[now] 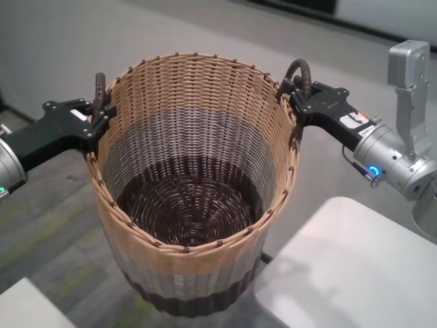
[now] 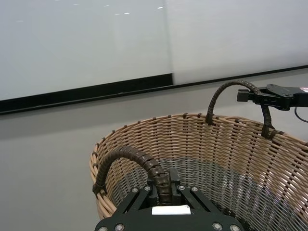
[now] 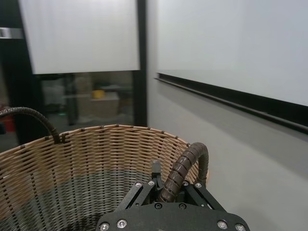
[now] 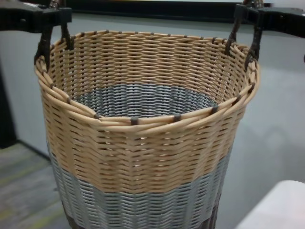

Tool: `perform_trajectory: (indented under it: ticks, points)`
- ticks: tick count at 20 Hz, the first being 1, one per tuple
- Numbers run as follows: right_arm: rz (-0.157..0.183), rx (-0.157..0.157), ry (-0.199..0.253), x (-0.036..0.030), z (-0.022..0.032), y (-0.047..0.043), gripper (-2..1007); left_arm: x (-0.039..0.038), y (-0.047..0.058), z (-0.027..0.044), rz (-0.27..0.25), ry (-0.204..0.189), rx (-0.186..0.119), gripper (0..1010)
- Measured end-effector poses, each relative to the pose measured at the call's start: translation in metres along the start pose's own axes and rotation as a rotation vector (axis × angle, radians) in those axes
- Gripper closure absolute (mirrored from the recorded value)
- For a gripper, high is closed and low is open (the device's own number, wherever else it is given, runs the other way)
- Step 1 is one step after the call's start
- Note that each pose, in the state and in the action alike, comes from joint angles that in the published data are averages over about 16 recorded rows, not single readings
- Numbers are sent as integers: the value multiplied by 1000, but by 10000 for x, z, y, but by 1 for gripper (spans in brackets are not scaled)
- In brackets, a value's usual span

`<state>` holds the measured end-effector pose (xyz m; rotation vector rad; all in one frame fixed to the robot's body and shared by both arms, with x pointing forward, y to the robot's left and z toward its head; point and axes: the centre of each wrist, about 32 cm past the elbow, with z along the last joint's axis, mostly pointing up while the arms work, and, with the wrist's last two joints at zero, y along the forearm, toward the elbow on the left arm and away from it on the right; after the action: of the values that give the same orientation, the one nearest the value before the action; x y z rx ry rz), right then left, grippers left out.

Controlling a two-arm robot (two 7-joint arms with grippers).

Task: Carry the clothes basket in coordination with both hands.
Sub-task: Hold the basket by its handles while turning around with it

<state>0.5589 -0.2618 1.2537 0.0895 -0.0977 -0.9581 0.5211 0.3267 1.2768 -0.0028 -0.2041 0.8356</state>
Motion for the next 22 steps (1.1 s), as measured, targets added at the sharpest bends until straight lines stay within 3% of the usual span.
perform_trajectory:
  ticks: [22]
  points:
    - [0, 0, 0, 0, 0, 0, 860, 0, 0, 0, 0, 0, 0, 843]
